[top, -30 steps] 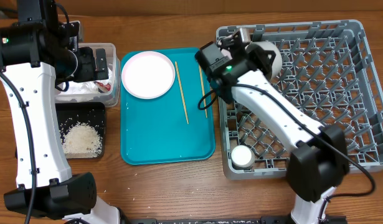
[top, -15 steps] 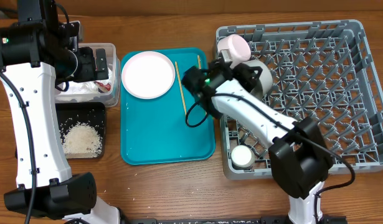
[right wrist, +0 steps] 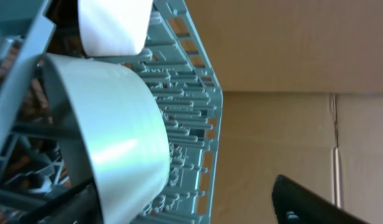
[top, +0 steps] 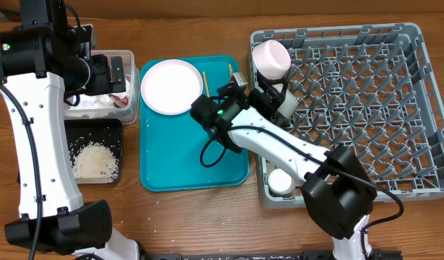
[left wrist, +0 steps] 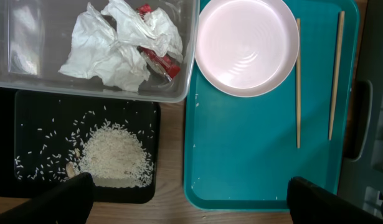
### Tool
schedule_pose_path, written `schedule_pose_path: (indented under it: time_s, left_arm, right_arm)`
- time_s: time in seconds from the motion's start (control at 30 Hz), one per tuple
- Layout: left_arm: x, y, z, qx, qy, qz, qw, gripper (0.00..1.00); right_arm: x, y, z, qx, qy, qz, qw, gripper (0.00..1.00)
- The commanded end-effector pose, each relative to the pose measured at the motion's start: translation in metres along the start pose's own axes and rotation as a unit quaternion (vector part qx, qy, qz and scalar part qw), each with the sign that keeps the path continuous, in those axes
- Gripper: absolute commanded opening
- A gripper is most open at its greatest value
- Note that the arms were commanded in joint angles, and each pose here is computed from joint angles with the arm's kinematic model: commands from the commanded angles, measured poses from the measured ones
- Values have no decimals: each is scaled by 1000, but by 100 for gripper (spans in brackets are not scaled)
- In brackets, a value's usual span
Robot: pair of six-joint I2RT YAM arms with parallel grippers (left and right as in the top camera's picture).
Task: Sort waste into correct bins and load items into the dishwasher
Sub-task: 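Release the white bowl and move the right gripper to the pink plate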
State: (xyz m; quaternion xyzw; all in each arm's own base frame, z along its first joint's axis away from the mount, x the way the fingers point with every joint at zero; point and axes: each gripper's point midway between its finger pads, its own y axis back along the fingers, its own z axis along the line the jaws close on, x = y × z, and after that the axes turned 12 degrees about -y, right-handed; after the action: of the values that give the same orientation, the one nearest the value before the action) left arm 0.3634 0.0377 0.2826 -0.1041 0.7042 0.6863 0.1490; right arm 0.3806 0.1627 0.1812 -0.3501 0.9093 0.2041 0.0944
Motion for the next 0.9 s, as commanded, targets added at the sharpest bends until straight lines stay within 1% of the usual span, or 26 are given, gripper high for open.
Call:
schedule_pose_path:
  time_s: [0.0, 0.07, 0.1, 0.13, 0.17, 0.27, 0.33, 0.4, 0.47, 0.57, 0.63, 0.7, 0.73, 0.8, 0.87]
  left_arm:
    - [-3, 12, -2, 1, -9, -21, 1000, 100]
    - [-4, 12, -2, 1, -9, -21, 1000, 100]
    - [-4, 12, -2, 1, -9, -21, 1000, 100]
    - [-3, 12, -2, 1, -9, -21, 1000, 100]
    - [-4, 12, -2, 1, -9, -21, 1000, 100]
    - [-4, 12, -2, 1, -9, -21, 1000, 100]
    - [-4, 12, -2, 1, -9, -21, 1000, 100]
    - [-4, 12, -2, 1, -9, -21, 1000, 100]
    - [-4, 12, -2, 1, -9, -21, 1000, 100]
    - [-4, 12, -2, 1, -9, -21, 1000, 100]
    - [-3, 12, -2, 1, -9, -21, 1000, 100]
    - [-4, 12, -2, 1, -9, -21, 1000, 100]
    - [-4, 12, -2, 1, -9, -21, 1000, 100]
    - [-4, 12, -2, 1, -9, -21, 1000, 100]
    - [-3, 12, -2, 1, -9, -21, 1000, 100]
  right_arm:
    - [-9, 4, 0, 1, -19, -10, 1000, 92]
    - [-17, 5, -5, -1, -42, -15, 999, 97]
    - [-25, 5, -13, -3, -69, -18, 997, 99]
    - [-28, 5, -16, -4, -78, -19, 997, 100]
    - [-36, 3, -29, -4, -109, -21, 994, 100]
    - [-47, 0, -51, -17, -162, -19, 987, 100]
    - [-53, -2, -58, -55, -195, -11, 979, 100]
    - [-59, 0, -54, -119, -222, -1, 968, 100]
    - [-68, 8, -40, -206, -248, 6, 947, 100]
    - [-83, 36, -8, -355, -261, 13, 897, 100]
    - [-90, 62, 14, -447, -255, 18, 858, 100]
    - [-98, 84, 28, -514, -249, 18, 821, 100]
    - [-107, 104, 36, -567, -247, 9, 785, 100]
    - [-116, 114, 37, -593, -250, -2, 766, 100]
    - [-122, 117, 36, -600, -258, -10, 757, 100]
